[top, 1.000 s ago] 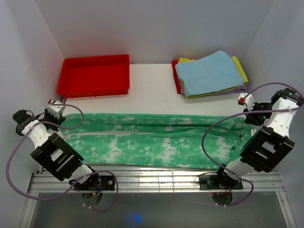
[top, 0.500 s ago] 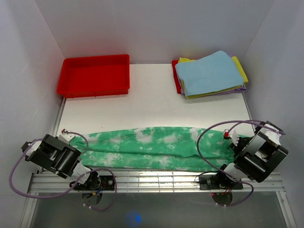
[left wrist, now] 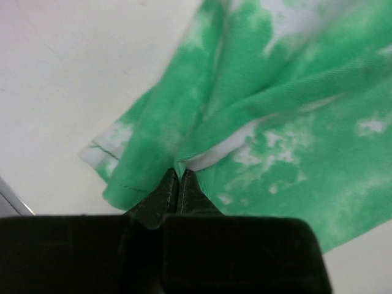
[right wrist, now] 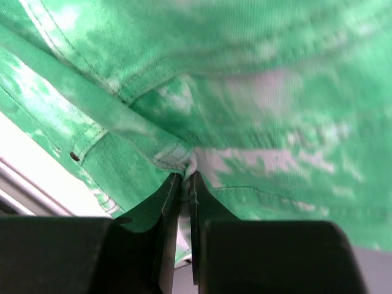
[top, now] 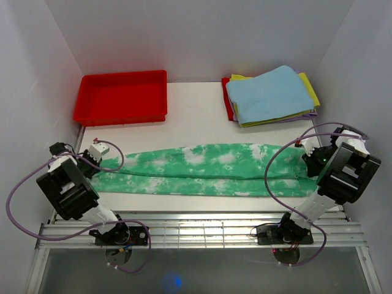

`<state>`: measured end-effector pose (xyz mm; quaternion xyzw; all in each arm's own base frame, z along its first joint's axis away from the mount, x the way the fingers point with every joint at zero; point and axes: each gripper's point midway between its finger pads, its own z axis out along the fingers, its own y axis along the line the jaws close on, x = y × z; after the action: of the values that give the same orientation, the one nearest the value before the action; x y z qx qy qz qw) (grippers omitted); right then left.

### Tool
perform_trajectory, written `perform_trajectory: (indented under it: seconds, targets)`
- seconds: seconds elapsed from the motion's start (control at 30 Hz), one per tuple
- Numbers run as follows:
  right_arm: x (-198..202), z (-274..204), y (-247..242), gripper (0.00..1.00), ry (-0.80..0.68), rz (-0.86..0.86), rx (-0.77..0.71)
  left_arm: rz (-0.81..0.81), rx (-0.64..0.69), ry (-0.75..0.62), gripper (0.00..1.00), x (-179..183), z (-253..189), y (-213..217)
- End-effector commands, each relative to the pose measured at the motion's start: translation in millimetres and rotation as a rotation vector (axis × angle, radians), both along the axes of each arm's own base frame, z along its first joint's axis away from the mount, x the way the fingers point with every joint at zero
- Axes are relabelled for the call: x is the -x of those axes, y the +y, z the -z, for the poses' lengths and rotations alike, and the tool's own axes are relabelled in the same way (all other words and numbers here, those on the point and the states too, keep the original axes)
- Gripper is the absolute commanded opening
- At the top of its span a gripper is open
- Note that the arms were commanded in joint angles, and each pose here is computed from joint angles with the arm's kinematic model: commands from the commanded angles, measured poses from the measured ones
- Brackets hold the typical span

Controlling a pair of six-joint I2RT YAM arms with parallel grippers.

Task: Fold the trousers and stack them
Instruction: Fold the trousers

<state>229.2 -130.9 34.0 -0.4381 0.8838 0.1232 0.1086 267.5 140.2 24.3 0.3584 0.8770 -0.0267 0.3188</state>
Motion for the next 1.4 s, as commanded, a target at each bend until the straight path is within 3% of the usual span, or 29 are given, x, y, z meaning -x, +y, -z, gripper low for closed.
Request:
perform_trajectory:
  seconds: [0.0, 0.3, 0.4, 0.5, 0.7, 0.9, 1.13, 1.27, 1.3, 1.37]
  targets:
    - [-48, -25, -17, 0.08, -0.145, 0.043, 0.033, -0.091, 0.022, -0.046, 0.0, -32, -25, 18]
    - [-75, -122, -34, 0.08, -0.332, 0.018, -0.004, -0.162, 0.04, -0.339, 0.0, -112, -168, 55]
    - [-52, -129, -36, 0.08, -0.312, -0.026, 0.009, -0.111, 0.024, -0.423, 0.0, -102, -199, 50]
    - [-10, -90, -26, 0.08, -0.227, -0.08, 0.039, -0.041, -0.049, -0.421, 0.0, -69, -179, 43]
    - [59, -5, -18, 0.08, -0.083, -0.188, 0.124, -0.019, -0.025, -0.197, 0.0, 20, -79, 43]
    - [55, 27, -27, 0.08, -0.027, -0.085, 0.103, -0.084, -0.085, -0.019, 0.0, 56, 11, 57]
    - [43, 14, -32, 0.08, -0.027, -0.032, 0.075, -0.064, -0.039, 0.003, 0.0, 58, 9, 51]
    - [42, 8, -30, 0.08, -0.029, -0.032, 0.064, -0.038, 0.033, -0.029, 0.28, 48, -25, 44]
    - [42, 7, -31, 0.08, -0.028, -0.031, 0.065, -0.031, 0.031, -0.044, 0.47, 46, -36, 44]
    - [43, 5, -30, 0.08, -0.023, -0.031, 0.065, -0.036, 0.046, -0.059, 0.54, 42, -59, 44]
